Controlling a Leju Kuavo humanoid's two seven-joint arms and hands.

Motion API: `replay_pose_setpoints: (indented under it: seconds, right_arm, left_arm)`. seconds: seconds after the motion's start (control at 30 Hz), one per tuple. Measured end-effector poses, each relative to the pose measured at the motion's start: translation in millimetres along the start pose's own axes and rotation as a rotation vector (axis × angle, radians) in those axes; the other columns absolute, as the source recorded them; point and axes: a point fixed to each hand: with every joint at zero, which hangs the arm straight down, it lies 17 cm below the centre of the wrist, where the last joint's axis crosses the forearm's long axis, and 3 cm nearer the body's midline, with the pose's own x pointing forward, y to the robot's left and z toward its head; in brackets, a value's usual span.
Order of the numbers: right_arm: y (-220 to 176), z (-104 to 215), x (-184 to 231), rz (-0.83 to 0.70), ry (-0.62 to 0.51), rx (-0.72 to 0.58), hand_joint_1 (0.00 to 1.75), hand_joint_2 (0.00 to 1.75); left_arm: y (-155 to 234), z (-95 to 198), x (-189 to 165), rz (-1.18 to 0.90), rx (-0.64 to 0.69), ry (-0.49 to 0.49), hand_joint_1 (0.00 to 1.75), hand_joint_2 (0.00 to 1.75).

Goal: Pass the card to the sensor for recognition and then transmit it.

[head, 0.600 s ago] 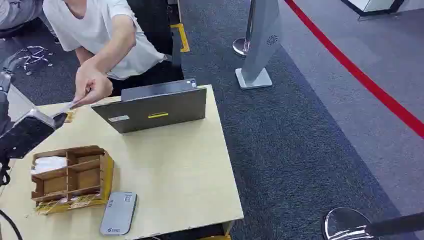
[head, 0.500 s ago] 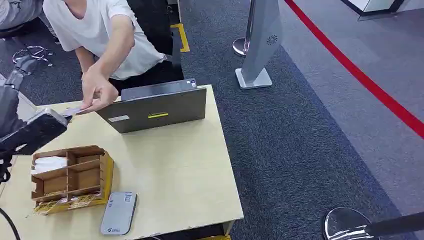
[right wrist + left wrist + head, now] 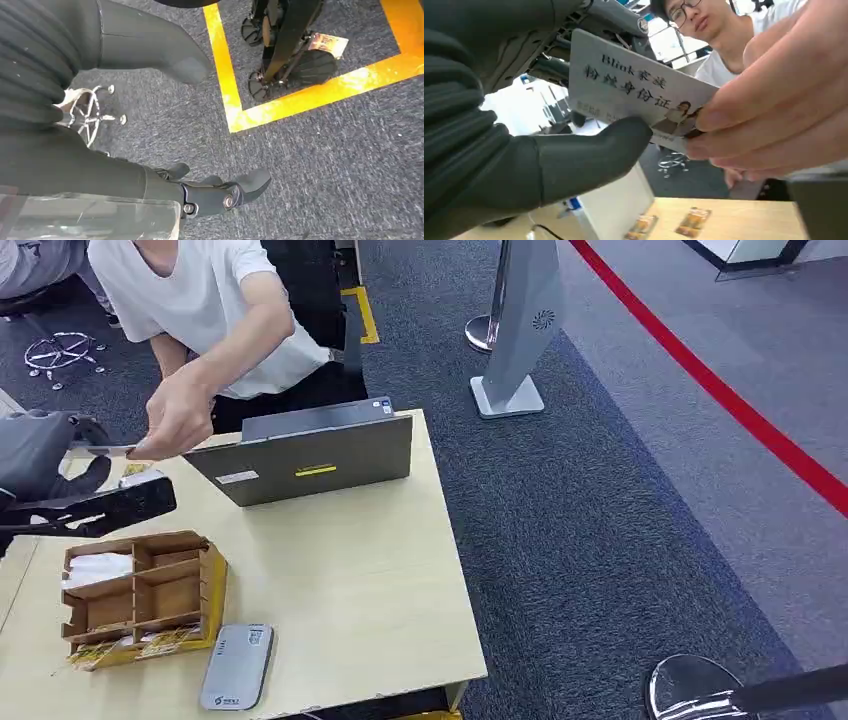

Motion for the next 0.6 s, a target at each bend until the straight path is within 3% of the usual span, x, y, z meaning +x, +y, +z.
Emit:
replay_pose_setpoints:
  seconds: [0.2,0.5,0.6]
  right_arm:
    - [-2,-1,-1,0.008,0.004,0.004,0.00,1.75]
    - [0,-1,-1,0.003,0.005,0.013,0.00,1.75]
    - [1,0,-1,-0.010,0.007,0.024,0.00,1.75]
  left_arm:
    - [-9,2,-27,-0.127,-0.068,0.090,1.75,1.75]
    - [-10,1,-25,-0.151,-0.047,0.088,1.75,1.75]
    - [-8,4,-7,-0.125,0.011,0.025,1.75,1.75]
